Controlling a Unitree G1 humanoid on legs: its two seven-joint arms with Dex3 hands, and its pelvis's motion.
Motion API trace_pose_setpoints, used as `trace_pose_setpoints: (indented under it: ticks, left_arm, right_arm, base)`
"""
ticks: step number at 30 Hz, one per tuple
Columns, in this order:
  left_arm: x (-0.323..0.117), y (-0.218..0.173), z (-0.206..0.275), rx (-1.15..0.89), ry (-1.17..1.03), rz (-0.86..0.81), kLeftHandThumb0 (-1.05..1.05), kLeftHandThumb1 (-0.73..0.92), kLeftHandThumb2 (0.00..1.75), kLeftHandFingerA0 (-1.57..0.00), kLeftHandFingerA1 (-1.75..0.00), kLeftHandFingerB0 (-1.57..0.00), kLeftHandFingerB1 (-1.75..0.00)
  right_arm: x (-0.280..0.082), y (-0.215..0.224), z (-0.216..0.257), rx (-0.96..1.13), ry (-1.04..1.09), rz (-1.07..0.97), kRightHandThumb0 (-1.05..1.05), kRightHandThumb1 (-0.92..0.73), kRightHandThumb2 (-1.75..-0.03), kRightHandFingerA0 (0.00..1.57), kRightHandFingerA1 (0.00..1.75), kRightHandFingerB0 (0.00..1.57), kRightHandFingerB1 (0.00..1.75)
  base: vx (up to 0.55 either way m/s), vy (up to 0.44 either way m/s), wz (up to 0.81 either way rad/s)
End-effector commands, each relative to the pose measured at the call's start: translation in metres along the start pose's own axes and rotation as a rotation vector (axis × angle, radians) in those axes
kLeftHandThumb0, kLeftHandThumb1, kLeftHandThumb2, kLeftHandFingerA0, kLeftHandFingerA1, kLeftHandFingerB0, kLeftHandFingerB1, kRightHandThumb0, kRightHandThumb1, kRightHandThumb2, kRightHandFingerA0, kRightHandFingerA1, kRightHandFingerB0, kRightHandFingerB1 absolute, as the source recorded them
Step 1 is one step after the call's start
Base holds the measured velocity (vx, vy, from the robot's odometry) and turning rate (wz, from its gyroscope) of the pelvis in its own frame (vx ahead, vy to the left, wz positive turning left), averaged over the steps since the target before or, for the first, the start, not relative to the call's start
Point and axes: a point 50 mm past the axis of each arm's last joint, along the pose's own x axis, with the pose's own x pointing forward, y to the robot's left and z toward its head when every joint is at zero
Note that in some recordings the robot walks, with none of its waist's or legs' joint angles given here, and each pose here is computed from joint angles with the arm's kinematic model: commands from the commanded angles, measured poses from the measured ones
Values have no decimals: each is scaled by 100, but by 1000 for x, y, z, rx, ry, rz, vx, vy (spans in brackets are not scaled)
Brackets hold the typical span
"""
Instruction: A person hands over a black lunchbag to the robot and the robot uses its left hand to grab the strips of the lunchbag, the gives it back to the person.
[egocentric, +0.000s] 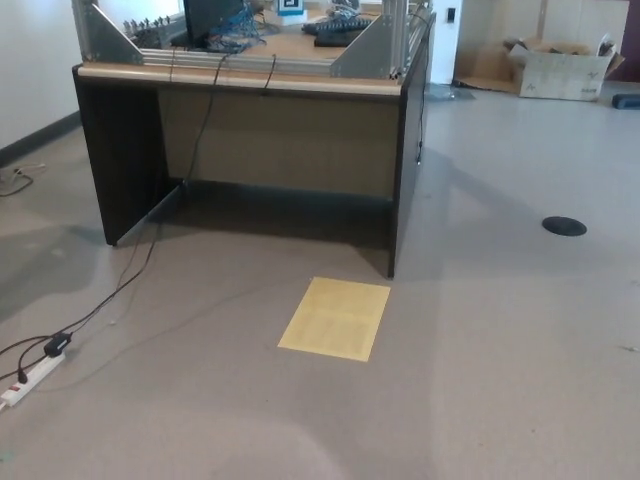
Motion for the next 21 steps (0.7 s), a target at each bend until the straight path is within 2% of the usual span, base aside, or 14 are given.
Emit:
trace_pose_setpoints:
  ticks: [1,7,8,9,10,15,16,20,21]
  left_arm:
    - [-1,29,27,36,-290,97,-69,60,59,-22,-31,-27,-30]
    - [-3,22,25,-16,-297,76,-68,61,59,-22,-31,-24,-29]
    - [-4,23,25,-27,-306,80,-33,32,92,-6,-50,-6,-48]
    - [-3,25,27,-28,-317,87,-33,32,92,-6,-50,-6,-48]
    - [-3,25,27,-33,-322,89,-67,61,59,-20,-30,-21,-29]
    - [-9,24,24,-10,-340,94,-67,61,59,-18,-30,-20,-28]
    - [-9,24,24,-9,-340,89,-35,35,93,0,-48,0,-46]
    - [-8,31,32,-36,-390,123,-36,31,91,0,-49,0,-46]
    - [-12,41,43,-14,-461,139,-73,47,85,0,-34,-16,-35]
  right_arm:
    - [2,-18,24,-39,-222,-32,-73,-77,-65,33,38,34,35]
    - [-4,-20,15,-51,-220,-42,-70,-79,-64,33,40,32,35]
    - [-4,-20,15,-55,-223,-45,-70,-79,-64,33,40,32,35]
    - [-3,-20,17,-53,-224,-40,-68,-78,-64,32,40,31,35]
    - [-2,-20,17,-54,-225,-39,-69,-78,-64,33,39,30,34]
    - [-7,-19,10,-46,-227,-32,-70,-79,-64,32,40,30,34]
    - [-7,-19,10,-39,-230,-30,-69,-79,-64,31,39,29,34]
    - [-3,-19,16,-30,-248,-30,-69,-78,-63,32,39,28,33]
    - [-4,-14,13,-22,-239,-16,-70,-77,-63,33,39,27,33]
  base:
    - [0,0,0]
    - [0,0,0]
    - [0,0,0]
    - [0,0,0]
    - [0,0,0]
    - [0,0,0]
    - [0,0,0]
    - [0,0,0]
    - [0,0,0]
